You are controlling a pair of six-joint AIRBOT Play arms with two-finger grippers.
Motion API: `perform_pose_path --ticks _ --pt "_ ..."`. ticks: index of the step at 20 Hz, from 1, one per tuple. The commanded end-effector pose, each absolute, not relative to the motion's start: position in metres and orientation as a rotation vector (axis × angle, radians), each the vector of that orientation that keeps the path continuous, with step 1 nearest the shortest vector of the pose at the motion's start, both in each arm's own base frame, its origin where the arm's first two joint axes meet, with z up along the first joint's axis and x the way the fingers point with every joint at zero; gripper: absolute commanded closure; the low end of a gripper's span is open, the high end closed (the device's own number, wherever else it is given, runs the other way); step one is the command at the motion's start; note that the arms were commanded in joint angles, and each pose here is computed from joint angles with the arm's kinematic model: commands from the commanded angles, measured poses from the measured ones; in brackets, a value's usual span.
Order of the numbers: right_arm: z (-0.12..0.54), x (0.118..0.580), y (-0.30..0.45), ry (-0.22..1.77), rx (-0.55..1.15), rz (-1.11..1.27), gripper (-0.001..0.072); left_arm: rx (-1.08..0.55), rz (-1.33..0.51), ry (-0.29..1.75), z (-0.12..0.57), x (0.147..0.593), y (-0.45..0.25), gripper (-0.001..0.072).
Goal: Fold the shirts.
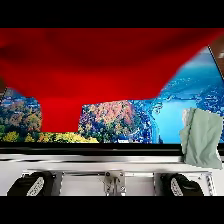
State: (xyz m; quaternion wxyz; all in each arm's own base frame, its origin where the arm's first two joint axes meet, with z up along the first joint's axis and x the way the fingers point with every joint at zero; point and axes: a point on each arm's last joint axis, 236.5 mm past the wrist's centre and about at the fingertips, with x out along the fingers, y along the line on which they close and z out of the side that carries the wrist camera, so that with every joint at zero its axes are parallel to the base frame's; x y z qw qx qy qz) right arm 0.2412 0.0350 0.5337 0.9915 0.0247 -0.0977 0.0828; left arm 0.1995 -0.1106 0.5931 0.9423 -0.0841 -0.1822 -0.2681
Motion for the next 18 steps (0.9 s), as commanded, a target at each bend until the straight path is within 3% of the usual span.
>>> perform_pose_path --ticks 1,10,15,18 --pt "0.543 0.167 0.032 -0.235 0.021 0.084 0.0655 -0.138 -0.530 -0.426 0.609 0.137 -0.115 0.0672" --pt "0.437 0.160 0.019 0.211 -0.007 0.016 0.0655 -0.056 -0.322 0.231 0.449 0.144 -0.086 0.0671" --pt "0.338 0.186 0.004 0.703 0.025 0.014 0.0656 -0.084 -0.241 0.447 0.383 0.181 -0.062 0.0672" --pt "0.286 0.225 -0.004 0.909 0.066 0.029 0.0656 -0.120 -0.193 0.601 0.329 0.219 -0.047 0.0671"
